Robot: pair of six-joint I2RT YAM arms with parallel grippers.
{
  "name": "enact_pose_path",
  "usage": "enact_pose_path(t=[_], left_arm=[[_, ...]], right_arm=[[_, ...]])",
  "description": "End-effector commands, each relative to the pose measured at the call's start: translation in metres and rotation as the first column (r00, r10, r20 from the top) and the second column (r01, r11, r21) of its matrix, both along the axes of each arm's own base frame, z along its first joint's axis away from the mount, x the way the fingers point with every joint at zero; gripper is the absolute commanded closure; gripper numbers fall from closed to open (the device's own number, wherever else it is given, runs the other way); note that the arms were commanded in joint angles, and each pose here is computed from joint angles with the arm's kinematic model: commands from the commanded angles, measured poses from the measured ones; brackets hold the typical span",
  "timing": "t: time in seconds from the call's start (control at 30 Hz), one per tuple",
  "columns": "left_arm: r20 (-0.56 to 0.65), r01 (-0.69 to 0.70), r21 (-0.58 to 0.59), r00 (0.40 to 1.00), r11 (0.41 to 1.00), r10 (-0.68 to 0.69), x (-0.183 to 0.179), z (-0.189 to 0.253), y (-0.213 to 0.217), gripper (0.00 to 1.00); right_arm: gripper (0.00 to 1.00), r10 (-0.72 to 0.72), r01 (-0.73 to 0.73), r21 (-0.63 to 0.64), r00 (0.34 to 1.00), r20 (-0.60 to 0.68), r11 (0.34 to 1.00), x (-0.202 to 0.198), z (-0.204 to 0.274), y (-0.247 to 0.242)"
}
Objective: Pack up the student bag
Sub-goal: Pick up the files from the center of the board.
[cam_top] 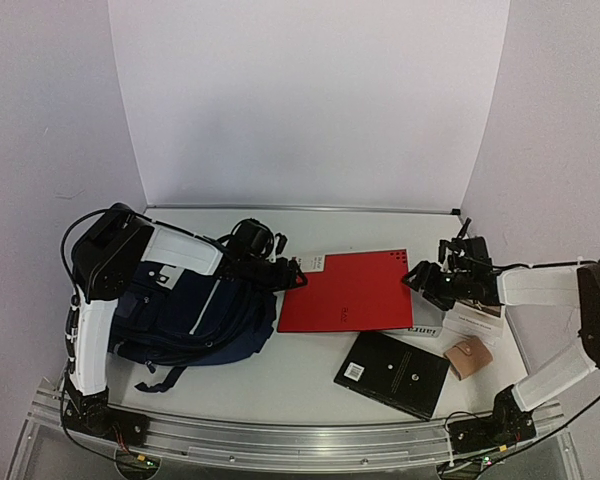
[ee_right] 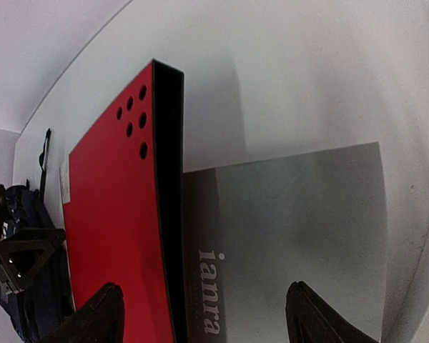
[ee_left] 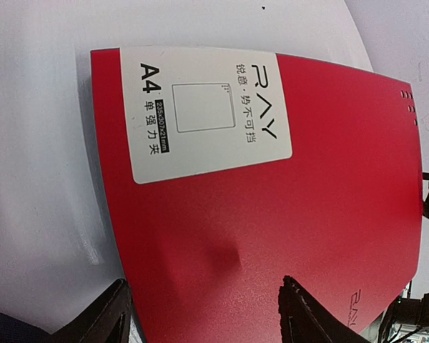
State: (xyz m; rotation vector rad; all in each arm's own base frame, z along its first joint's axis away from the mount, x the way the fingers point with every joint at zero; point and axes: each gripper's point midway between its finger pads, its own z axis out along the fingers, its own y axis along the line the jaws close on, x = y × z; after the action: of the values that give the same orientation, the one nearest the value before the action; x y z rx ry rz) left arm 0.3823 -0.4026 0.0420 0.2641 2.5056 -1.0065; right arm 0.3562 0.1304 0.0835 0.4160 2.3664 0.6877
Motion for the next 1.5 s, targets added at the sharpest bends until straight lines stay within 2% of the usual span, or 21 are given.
enact_pose_path(t=[0.0, 0.17, 0.27, 0.33, 0.47, 0.6, 0.83, 1.03, 1.23, 1.3, 1.47], left_arm=[[-0.063, -0.017, 0.055, 0.998, 0.998, 0.02, -0.004, -0.029, 0.008, 0.3], [-0.051, -0.011, 0.021, 0.999, 1.0, 0.012, -0.003, -0.025, 0.004, 0.31], [-0.049, -0.009, 0.01, 0.999, 1.0, 0.009, -0.004, -0.022, 0.003, 0.31], [-0.048, -0.006, 0.006, 0.999, 1.0, 0.006, -0.005, -0.02, 0.003, 0.31], [-0.025, 0.007, -0.001, 1.0, 1.0, -0.007, -0.004, -0.01, 0.001, 0.31], [0.065, 0.023, 0.018, 0.998, 1.0, -0.024, 0.003, 0.028, 0.003, 0.28], [0.215, -0.025, 0.173, 0.976, 0.985, -0.013, -0.001, 0.093, 0.032, 0.2], [0.253, -0.126, 0.377, 0.967, 0.918, 0.028, -0.027, 0.096, 0.073, 0.16], [0.243, -0.182, 0.386, 0.966, 0.904, 0.091, -0.055, 0.103, 0.107, 0.12], [0.24, -0.219, 0.427, 0.963, 0.877, 0.123, -0.06, 0.099, 0.124, 0.11], [0.244, -0.32, 0.624, 0.946, 0.712, 0.212, -0.068, 0.077, 0.177, 0.1]], right_arm=[[0.25, 0.164, -0.163, 0.077, 0.987, 0.004, 0.984, -0.006, -0.007, 0.027], [0.27, 0.233, -0.232, 0.165, 0.972, 0.014, 0.959, -0.002, -0.016, 0.046], [0.36, 0.26, -0.256, 0.211, 0.965, 0.007, 0.943, -0.001, -0.026, 0.054], [0.46, 0.269, -0.268, 0.253, 0.963, 0.033, 0.93, 0.001, -0.023, 0.06], [0.73, 0.267, -0.277, 0.313, 0.961, 0.076, 0.908, 0.003, -0.01, 0.066], [1.0, 0.234, -0.272, 0.316, 0.96, 0.154, 0.909, 0.006, 0.022, 0.063], [1.0, 0.132, -0.234, 0.309, 0.939, 0.318, 0.922, 0.006, 0.102, 0.047], [1.0, 0.093, -0.176, 0.203, 0.927, 0.364, 0.963, -0.001, 0.135, 0.028], [1.0, 0.084, -0.148, 0.148, 0.924, 0.372, 0.978, -0.006, 0.143, 0.019], [1.0, 0.087, -0.152, 0.148, 0.924, 0.373, 0.977, -0.007, 0.144, 0.019], [1.0, 0.094, -0.162, 0.154, 0.923, 0.374, 0.975, -0.009, 0.146, 0.02]])
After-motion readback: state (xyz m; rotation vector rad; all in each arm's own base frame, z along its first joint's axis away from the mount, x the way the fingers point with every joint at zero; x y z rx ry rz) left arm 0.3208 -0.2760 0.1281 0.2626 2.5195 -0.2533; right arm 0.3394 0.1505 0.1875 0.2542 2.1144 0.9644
